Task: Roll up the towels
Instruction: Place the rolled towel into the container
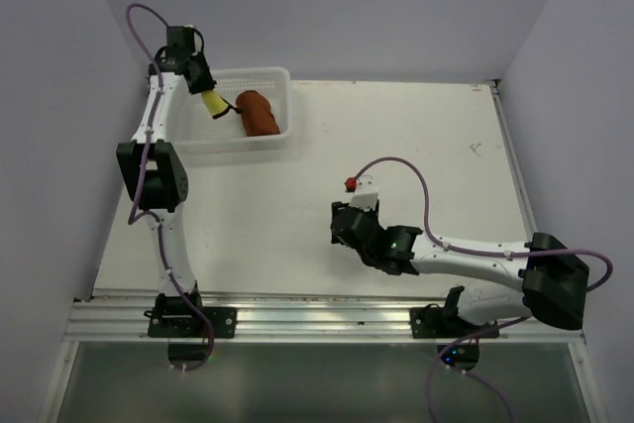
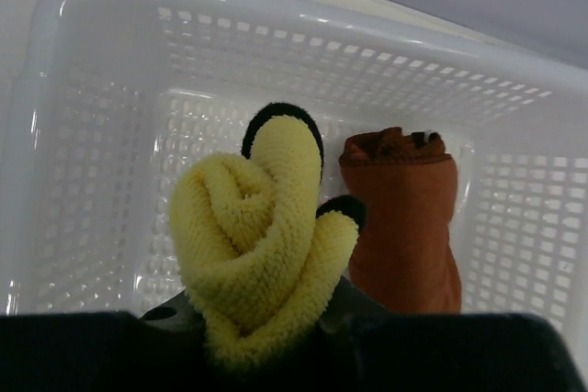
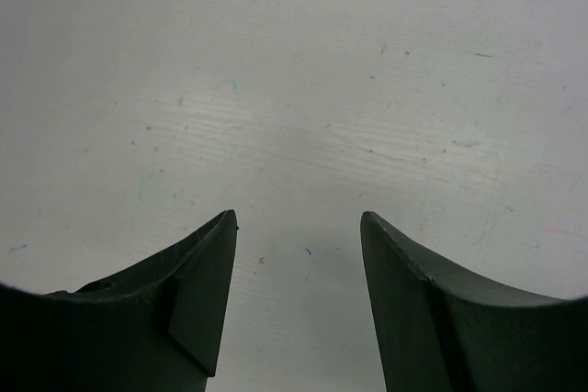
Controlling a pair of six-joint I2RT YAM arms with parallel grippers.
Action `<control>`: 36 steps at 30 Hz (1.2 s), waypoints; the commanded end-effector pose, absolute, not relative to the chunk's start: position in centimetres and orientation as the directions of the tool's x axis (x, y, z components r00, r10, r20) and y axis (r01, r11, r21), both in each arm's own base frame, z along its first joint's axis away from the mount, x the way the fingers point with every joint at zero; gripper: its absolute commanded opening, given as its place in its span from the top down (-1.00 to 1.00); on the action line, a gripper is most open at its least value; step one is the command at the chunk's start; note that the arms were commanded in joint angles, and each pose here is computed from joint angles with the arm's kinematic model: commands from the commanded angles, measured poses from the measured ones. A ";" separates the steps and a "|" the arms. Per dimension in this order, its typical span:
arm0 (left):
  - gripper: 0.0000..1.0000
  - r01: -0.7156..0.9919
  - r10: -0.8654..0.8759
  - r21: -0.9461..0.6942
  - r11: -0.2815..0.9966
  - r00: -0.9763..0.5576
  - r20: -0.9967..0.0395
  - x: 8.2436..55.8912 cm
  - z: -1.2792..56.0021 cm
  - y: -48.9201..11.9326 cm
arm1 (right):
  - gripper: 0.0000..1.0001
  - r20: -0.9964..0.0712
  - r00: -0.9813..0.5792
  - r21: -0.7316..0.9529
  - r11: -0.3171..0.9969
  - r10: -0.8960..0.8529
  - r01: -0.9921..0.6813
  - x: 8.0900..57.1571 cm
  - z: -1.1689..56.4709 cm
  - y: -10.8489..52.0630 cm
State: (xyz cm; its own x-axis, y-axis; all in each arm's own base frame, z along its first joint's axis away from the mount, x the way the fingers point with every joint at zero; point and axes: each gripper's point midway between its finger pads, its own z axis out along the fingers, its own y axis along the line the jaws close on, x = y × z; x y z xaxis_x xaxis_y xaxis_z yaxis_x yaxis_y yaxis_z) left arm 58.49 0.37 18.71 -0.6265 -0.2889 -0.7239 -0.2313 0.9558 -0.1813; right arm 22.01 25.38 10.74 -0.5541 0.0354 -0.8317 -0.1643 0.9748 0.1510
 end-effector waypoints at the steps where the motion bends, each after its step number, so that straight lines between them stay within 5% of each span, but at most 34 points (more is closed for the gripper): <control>1: 0.87 -0.213 -0.326 -0.247 0.945 -0.632 -0.703 59.5 17.6 1.5 | -0.20 -0.816 -0.575 0.190 0.967 0.060 -0.169 23.0 11.2 26.4; 12: 0.86 -0.213 -0.337 -0.281 0.936 -0.778 -0.531 58.7 6.8 0.4 | -0.20 -0.767 -0.640 0.185 0.972 0.051 -0.145 24.6 8.7 26.8; 26: 0.14 -0.228 -0.330 -0.274 0.934 -0.843 -0.425 57.3 0.9 0.0 | -0.19 -0.745 -0.667 0.175 0.973 0.031 -0.150 25.6 7.7 27.3; 36: -0.29 -0.236 -0.331 -0.256 0.937 -0.831 -0.447 57.3 1.7 0.6 | -0.19 -0.742 -0.670 0.175 0.974 0.033 -0.146 25.7 7.7 27.3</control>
